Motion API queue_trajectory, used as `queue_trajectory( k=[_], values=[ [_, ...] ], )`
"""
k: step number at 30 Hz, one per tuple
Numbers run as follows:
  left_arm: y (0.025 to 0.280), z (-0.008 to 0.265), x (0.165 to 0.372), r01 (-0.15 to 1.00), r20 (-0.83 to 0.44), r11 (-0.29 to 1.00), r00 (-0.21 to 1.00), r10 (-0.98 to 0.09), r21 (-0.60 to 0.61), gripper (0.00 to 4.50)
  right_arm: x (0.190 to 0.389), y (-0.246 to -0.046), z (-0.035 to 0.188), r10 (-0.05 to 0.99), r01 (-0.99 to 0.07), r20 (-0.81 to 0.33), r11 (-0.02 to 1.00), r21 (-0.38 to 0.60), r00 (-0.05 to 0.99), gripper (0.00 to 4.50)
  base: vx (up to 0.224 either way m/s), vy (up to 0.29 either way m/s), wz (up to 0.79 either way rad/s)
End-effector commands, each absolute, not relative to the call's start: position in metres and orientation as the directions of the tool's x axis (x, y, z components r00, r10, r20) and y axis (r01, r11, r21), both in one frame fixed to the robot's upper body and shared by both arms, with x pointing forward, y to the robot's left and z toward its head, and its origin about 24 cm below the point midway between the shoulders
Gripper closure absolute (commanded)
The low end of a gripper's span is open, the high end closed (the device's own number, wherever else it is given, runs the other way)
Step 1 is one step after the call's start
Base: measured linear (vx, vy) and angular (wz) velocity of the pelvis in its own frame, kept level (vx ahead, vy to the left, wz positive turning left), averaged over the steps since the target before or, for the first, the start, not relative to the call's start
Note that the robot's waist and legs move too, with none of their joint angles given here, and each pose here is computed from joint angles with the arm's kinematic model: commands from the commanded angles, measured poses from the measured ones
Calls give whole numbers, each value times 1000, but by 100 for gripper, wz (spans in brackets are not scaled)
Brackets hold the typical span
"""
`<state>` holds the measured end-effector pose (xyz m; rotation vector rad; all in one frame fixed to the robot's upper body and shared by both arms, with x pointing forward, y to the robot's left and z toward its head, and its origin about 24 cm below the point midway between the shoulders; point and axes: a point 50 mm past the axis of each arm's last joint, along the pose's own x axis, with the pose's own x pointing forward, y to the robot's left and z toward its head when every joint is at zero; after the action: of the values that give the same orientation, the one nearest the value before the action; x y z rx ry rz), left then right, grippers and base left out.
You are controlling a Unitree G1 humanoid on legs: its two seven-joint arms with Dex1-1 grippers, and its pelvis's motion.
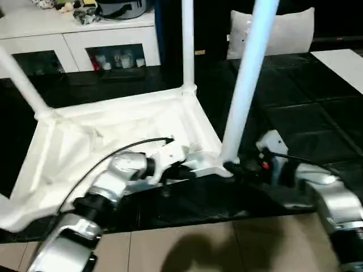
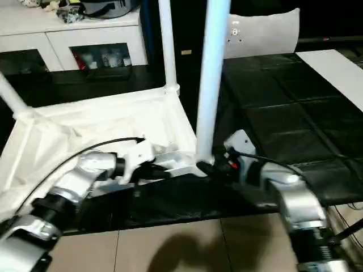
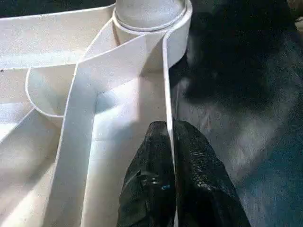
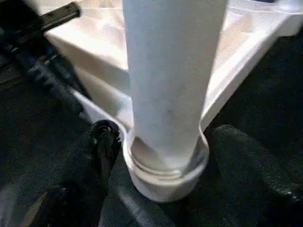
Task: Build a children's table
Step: Rotate leg to tighten
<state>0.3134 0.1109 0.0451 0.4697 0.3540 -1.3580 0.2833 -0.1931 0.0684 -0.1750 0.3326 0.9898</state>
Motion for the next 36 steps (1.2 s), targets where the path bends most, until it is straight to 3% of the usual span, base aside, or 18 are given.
queue_trajectory(
  k=[1,12,14,24,31,36],
  values=[
    [113,35,302,997,-569,14,55,-820,75,450,280,-190,70,837,-888,-344,459,19,425,126,0,0,0],
    [112,38,293,983,-602,-181,-120,-789,41,450,275,-184,70,911,-962,-365,248,112,192,213,0,0,0],
    [112,38,293,982,-604,-184,-123,-787,40,450,274,-183,69,914,-966,-369,230,121,171,235,0,0,0],
    [115,38,294,988,-589,-151,-116,-800,11,450,264,-177,68,940,-964,-330,163,209,88,248,0,0,0],
    [111,38,299,1000,-551,2,-1,-835,-5,450,262,-163,63,933,-933,-285,285,218,218,248,0,0,0],
    [95,42,301,990,-489,133,98,-867,-37,450,279,-140,63,838,-814,-271,534,229,473,248,0,0,0]
  ],
)
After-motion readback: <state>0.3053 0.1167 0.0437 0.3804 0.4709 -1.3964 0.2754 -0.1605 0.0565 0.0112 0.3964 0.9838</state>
